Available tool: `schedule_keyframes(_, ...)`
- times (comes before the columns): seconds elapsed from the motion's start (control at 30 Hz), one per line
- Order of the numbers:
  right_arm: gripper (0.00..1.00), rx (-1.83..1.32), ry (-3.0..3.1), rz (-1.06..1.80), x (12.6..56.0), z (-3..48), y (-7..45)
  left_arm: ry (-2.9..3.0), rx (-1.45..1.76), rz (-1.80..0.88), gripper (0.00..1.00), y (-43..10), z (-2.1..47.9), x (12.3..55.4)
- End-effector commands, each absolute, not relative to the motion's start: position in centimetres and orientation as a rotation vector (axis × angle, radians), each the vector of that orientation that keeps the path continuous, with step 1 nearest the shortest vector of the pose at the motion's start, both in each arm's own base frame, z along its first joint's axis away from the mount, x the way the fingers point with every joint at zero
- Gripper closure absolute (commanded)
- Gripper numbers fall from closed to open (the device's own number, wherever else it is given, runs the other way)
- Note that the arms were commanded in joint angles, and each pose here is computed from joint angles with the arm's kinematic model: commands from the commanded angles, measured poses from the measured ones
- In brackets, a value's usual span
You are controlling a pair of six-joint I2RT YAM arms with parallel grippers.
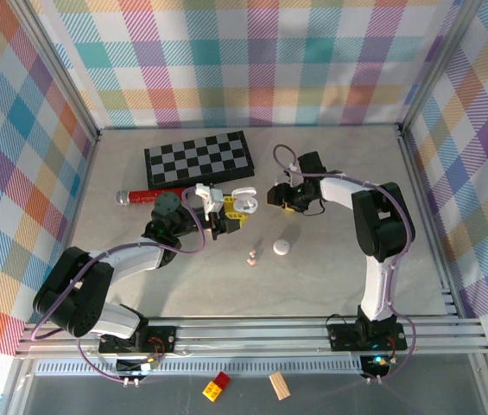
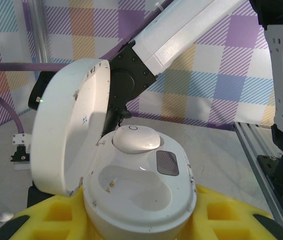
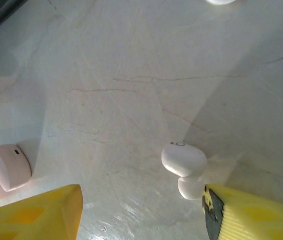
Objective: Insert the wireless bluetooth earbuds into the charging case
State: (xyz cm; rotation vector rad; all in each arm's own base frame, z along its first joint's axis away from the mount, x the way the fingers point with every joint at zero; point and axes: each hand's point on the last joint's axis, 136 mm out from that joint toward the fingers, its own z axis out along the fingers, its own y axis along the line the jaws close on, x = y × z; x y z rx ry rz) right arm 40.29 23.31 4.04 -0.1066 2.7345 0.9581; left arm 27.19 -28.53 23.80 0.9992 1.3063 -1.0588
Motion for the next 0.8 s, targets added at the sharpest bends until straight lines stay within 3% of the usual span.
schedule_keyframes(0.0, 0.36, -0.175, 2.736, 0.991, 39.5, 4.9, 24.0, 1.247, 1.018, -1.06, 0.66, -28.5, 24.8, 27.1)
schedule_keyframes(0.77, 0.39, -0.168, 2.699, 0.935, 43.2, 4.8, 24.2, 1.246, 1.019, -1.062, 0.66, -28.5, 24.8, 27.1)
